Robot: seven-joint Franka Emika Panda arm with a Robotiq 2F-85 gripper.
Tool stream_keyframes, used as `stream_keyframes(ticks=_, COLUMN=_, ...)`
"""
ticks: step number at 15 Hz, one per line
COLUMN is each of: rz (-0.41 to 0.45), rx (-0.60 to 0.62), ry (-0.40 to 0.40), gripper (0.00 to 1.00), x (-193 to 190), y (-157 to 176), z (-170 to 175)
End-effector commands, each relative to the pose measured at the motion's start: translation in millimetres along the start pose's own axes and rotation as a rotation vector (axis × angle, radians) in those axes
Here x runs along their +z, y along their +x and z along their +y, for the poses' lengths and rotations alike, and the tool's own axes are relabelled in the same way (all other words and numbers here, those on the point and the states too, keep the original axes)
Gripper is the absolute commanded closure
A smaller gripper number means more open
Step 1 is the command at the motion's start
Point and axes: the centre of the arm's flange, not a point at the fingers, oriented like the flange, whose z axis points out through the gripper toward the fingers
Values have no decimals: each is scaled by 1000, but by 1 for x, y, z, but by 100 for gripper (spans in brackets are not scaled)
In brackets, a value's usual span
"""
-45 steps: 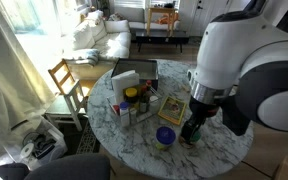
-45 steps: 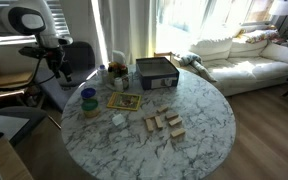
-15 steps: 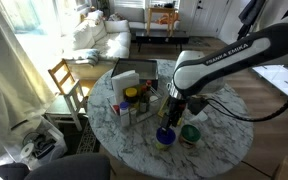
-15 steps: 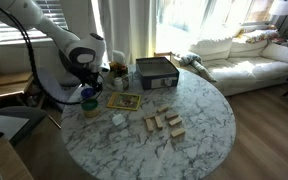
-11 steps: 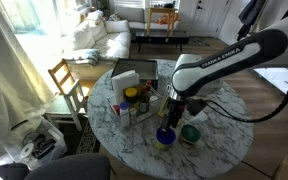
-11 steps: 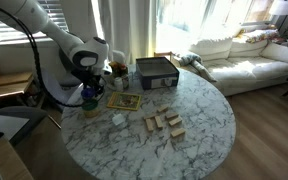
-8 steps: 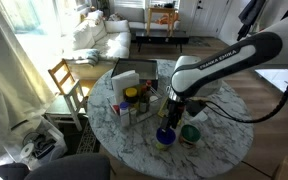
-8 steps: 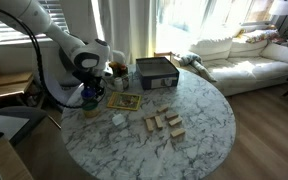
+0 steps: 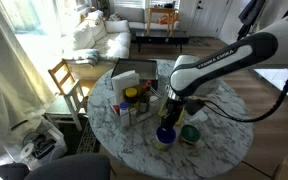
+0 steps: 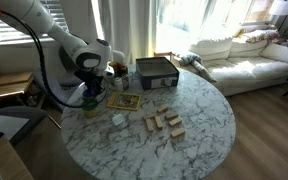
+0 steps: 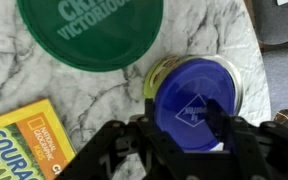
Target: Switch the blue and green lids in the containers
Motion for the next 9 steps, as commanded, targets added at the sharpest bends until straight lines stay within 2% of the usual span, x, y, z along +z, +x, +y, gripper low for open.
stream_keyframes(ticks=1, rz=14, rx=-2, ry=6, gripper=77, x=-1, y=4, z=5)
stream_keyframes(ticks=4, rz=27, rx=-3, ry=-1, gripper=98, x=-10, y=4, z=5)
stream_keyframes(ticks=9, rz=47, rx=-2, ry=7, gripper=99, x=-23, y=2, z=5)
